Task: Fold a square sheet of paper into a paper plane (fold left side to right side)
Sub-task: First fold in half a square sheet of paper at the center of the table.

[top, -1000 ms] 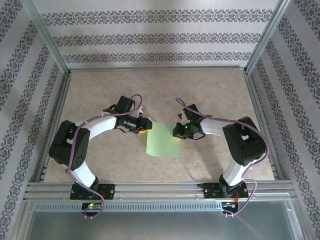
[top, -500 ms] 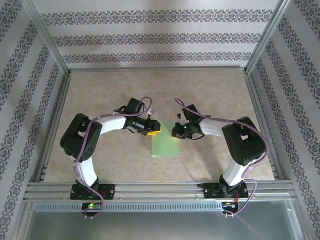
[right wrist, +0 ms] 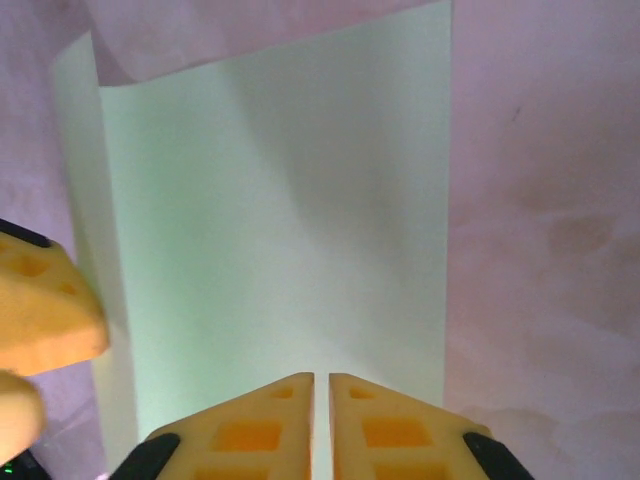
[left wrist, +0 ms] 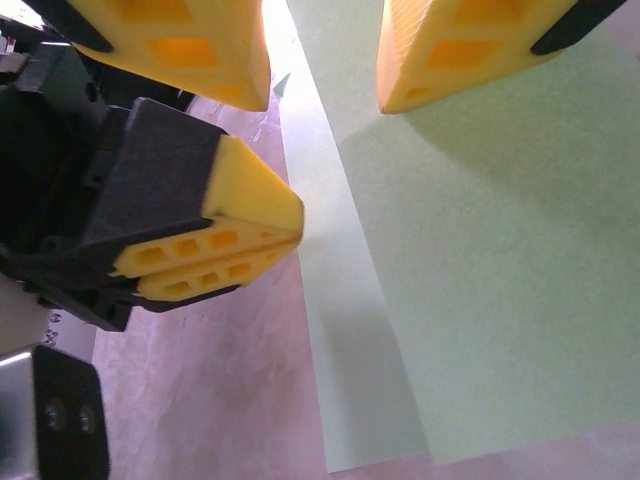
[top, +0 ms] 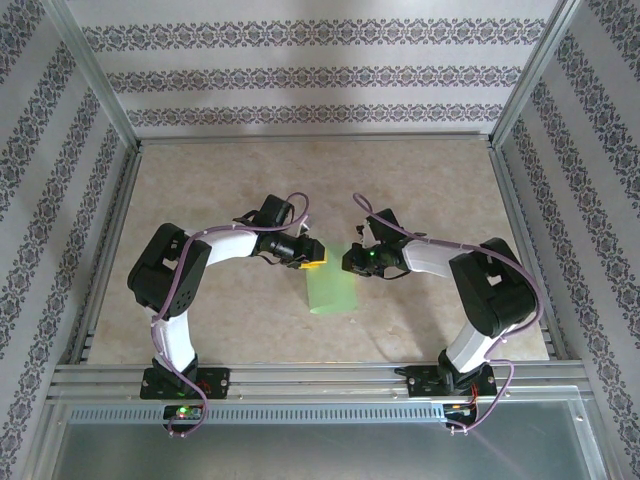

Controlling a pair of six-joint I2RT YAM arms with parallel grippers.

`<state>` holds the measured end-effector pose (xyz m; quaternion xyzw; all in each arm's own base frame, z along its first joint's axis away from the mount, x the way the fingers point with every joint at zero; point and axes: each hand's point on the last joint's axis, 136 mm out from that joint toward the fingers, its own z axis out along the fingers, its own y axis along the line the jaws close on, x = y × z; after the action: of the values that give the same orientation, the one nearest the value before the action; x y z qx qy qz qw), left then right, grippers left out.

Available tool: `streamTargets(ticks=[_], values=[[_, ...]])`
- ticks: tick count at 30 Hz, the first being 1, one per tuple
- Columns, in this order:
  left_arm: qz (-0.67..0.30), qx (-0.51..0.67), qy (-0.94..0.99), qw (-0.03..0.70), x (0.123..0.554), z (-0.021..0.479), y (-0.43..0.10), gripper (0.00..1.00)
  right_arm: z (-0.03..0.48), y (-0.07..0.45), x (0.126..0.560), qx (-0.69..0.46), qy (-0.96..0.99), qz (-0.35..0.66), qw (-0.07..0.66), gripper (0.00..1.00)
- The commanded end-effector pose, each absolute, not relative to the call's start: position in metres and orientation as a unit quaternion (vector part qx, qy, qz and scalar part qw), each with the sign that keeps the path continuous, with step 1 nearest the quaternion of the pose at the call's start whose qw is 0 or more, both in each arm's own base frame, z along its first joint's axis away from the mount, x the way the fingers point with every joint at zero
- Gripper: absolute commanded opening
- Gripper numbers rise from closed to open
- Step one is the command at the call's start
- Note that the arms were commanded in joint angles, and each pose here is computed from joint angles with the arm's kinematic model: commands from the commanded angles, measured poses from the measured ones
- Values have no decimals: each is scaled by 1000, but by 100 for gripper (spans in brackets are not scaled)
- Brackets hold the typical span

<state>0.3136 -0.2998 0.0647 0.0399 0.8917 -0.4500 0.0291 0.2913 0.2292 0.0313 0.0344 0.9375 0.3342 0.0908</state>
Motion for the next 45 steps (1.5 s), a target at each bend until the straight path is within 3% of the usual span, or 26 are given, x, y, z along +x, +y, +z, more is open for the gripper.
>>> streamTargets(ticks=[1, 6, 13, 19, 29, 36, 45], values=[[-450, 48, 891, 35, 318, 65, -307, 32, 50, 225, 296, 41, 926, 358, 112, 18], [-449, 50, 892, 35, 317, 65, -307, 26, 62, 215, 295, 51, 906, 402, 124, 28], [-444, 52, 894, 34, 317, 65, -306, 12, 84, 231, 281, 29, 853, 508, 117, 50], [-441, 52, 895, 34, 317, 64, -306, 6, 85, 250, 275, 12, 835, 541, 103, 51], [-443, 55, 894, 34, 316, 67, -307, 4, 76, 273, 275, -4, 836, 543, 85, 43], [-444, 59, 894, 34, 315, 68, -308, 3, 74, 274, 277, -4, 837, 540, 87, 32], [-453, 66, 888, 47, 316, 81, -309, 4, 69, 273, 276, 0, 842, 532, 89, 4]])
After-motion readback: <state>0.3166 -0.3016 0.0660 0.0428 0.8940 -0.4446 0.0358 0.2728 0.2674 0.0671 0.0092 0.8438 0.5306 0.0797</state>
